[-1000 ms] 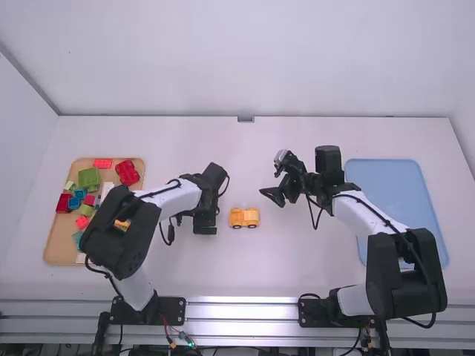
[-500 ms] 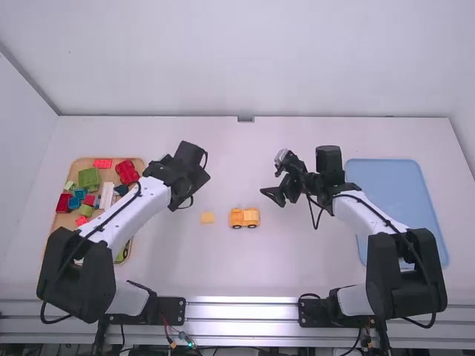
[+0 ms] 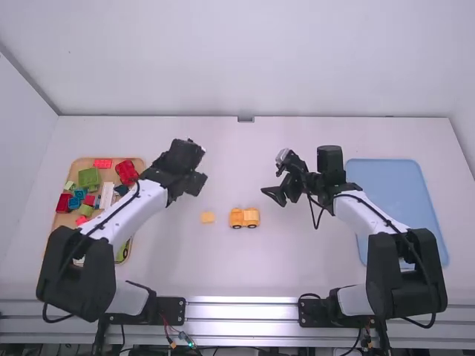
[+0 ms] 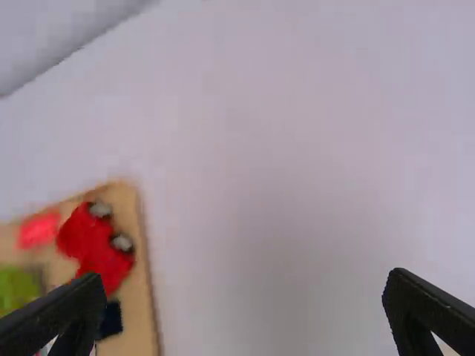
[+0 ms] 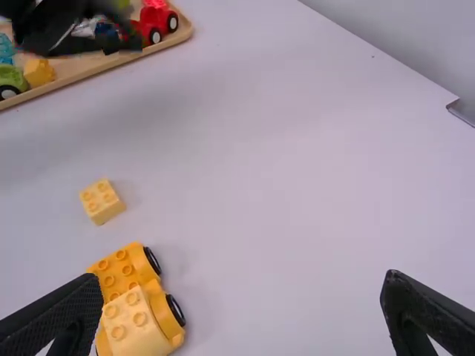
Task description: Assemble lego blocks to make yellow taxi
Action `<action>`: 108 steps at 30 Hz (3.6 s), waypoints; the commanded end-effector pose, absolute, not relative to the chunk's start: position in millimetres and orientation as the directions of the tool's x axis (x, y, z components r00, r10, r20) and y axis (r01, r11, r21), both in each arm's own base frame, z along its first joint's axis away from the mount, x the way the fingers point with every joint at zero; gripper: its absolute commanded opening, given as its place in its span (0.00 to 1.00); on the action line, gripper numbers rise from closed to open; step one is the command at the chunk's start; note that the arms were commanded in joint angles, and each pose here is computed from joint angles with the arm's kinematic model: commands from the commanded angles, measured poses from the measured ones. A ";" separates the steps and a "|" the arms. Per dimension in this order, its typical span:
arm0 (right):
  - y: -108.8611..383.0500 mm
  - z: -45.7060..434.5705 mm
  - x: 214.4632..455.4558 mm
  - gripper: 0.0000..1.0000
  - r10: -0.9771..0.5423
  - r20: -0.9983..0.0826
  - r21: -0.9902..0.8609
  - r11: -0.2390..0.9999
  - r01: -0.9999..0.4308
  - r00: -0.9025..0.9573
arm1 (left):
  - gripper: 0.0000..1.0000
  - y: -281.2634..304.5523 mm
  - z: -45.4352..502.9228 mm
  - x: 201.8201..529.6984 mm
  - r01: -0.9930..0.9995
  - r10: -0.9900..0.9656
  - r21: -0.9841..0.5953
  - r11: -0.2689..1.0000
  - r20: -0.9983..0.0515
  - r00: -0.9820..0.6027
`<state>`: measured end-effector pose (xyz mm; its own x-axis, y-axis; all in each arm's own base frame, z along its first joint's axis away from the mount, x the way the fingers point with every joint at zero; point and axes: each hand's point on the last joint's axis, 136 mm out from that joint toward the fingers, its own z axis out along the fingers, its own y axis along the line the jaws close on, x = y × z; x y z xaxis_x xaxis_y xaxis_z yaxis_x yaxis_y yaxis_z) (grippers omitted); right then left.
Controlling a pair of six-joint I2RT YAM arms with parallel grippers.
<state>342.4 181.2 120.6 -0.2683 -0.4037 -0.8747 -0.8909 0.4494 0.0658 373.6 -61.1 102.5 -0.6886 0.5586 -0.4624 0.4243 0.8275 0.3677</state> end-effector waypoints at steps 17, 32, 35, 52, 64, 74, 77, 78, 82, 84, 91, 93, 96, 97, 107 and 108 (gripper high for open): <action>183.8 130.9 348.7 0.99 -0.390 -0.894 0.029 0.442 -0.897 -0.221 | 0.99 -142.4 59.2 298.5 0.982 0.273 0.013 0.190 -0.961 -0.040; 183.0 127.7 346.5 0.99 -0.394 -0.887 0.044 0.444 -0.895 -0.239 | 0.81 -133.0 -6.5 292.5 0.996 0.423 -0.002 0.094 -0.905 -0.042; 182.5 127.7 346.8 0.99 -0.396 -0.887 0.040 0.444 -0.895 -0.236 | 0.82 -128.7 -11.8 290.5 0.995 0.445 -0.011 0.104 -0.894 -0.056; 183.1 131.8 350.4 0.99 -0.391 -0.896 0.018 0.444 -0.896 -0.212 | 0.40 -122.5 -23.6 282.8 0.993 0.486 -0.023 0.116 -0.871 -0.077; 183.1 131.7 350.2 0.98 -0.391 -0.895 0.019 0.444 -0.896 -0.213 | 0.35 -119.1 -33.7 293.7 0.979 0.494 -0.006 0.204 -0.863 -0.108; 183.3 132.2 350.6 0.99 -0.390 -0.896 0.018 0.445 -0.895 -0.212 | 0.22 -118.4 -22.4 307.2 0.966 0.468 -0.043 0.257 -0.869 -0.163; 182.7 129.1 348.6 0.99 -0.397 -0.890 0.027 0.445 -0.895 -0.224 | 0.23 -118.0 -10.1 312.5 0.961 0.461 -0.049 0.271 -0.870 -0.174; 182.0 123.3 343.9 0.99 -0.427 -0.881 0.005 0.420 -0.907 -0.203 | 0.23 -118.3 -1.3 312.8 0.962 0.462 -0.039 0.270 -0.871 -0.165; 189.6 93.5 322.6 0.99 -0.490 -0.863 -0.033 0.301 -0.953 -0.125 | 0.24 -126.4 20.0 307.4 0.969 0.472 -0.001 0.245 -0.873 -0.121; 198.0 79.5 311.7 0.99 -0.485 -0.870 -0.038 0.234 -0.972 -0.083 | 0.26 -132.6 27.7 302.7 0.974 0.480 0.021 0.226 -0.873 -0.092; 222.2 37.8 284.8 0.99 -0.457 -0.889 -0.042 0.091 -0.995 -0.004 | 0.25 -160.5 36.6 290.3 0.985 0.474 0.061 0.161 -0.880 -0.023; 227.9 26.8 281.7 0.99 -0.452 -0.892 -0.031 0.069 -0.997 -0.004 | 0.22 -168.2 38.0 290.8 0.985 0.459 0.034 0.170 -0.887 -0.048; 234.3 13.2 278.6 0.99 -0.450 -0.893 -0.020 0.046 -0.999 -0.003 | 0.19 -176.1 38.7 291.3 0.987 0.451 0.038 0.158 -0.892 -0.038; 236.2 8.7 278.3 0.99 -0.450 -0.893 -0.021 0.041 -0.999 0.000 | 0.19 -178.5 38.2 290.9 0.988 0.453 0.044 0.150 -0.891 -0.029; 250.3 -22.0 268.7 0.99 -0.390 -0.920 -0.019 -0.026 -0.999 0.027 | 0.13 -199.4 28.5 278.1 0.996 0.459 0.034 0.076 -0.889 -0.005; 250.5 -22.4 269.3 0.99 -0.389 -0.921 -0.014 -0.022 -1.000 0.021 | 0.13 -199.7 28.1 278.2 0.997 0.456 0.034 0.075 -0.890 -0.004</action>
<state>274.6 249.2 -20.7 0.0437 -0.4128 -0.9098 -0.9990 -0.0058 -0.0453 281.9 -198.2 31.2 0.0139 0.4667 -0.8843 0.9949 0.0818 0.0588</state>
